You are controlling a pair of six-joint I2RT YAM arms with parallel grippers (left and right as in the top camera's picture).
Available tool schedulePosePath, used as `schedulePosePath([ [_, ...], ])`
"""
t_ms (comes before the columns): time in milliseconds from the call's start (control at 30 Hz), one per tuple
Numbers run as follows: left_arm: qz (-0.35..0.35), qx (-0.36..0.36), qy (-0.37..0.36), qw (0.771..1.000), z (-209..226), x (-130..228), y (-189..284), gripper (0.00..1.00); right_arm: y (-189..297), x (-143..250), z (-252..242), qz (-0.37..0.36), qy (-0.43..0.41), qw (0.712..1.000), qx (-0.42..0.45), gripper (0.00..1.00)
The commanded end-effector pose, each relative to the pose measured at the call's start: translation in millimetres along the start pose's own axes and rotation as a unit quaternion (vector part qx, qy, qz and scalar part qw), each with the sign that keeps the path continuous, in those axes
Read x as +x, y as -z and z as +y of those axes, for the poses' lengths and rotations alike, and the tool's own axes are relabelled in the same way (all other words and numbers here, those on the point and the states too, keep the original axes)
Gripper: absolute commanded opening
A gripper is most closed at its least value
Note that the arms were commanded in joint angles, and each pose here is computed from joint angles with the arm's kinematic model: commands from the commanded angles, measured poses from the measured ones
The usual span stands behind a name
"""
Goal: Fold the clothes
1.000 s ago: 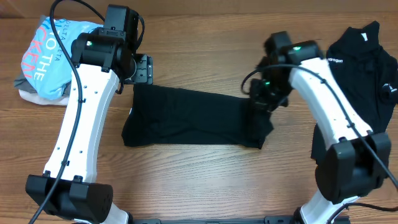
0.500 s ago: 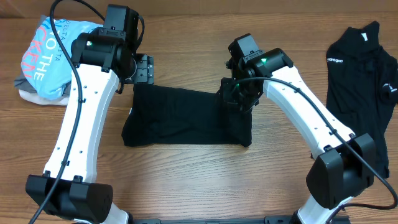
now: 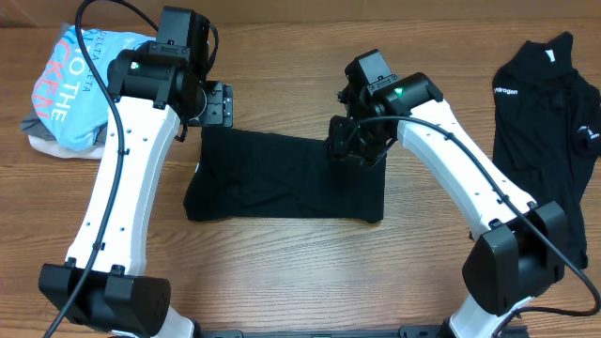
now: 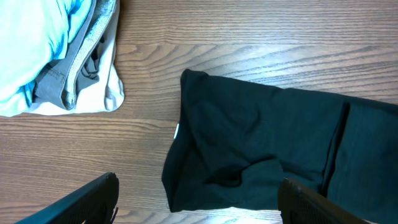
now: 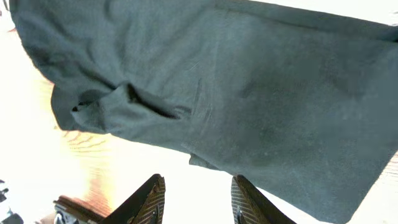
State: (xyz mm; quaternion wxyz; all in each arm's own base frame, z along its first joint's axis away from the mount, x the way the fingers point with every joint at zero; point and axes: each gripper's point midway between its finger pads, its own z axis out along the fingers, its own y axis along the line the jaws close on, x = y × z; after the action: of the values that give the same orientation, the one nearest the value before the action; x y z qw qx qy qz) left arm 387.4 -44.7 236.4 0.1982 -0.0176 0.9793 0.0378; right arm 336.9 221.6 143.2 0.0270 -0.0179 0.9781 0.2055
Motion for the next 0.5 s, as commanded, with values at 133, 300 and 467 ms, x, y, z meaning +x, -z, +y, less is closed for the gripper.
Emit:
schedulePosePath([
  [133,0.014,0.025,-0.004,1.0,-7,7,-2,0.87,7,-2,-25,-0.015,0.006,0.998,0.068,0.44],
  [300,0.066,0.06,-0.039,0.995,-11,34,-29,0.87,24,-6,-75,-0.007,-0.041,0.993,0.108,0.72],
  [467,0.113,0.148,-0.059,0.981,-14,64,-58,0.88,38,-13,-109,-0.011,-0.077,0.99,0.113,0.89],
])
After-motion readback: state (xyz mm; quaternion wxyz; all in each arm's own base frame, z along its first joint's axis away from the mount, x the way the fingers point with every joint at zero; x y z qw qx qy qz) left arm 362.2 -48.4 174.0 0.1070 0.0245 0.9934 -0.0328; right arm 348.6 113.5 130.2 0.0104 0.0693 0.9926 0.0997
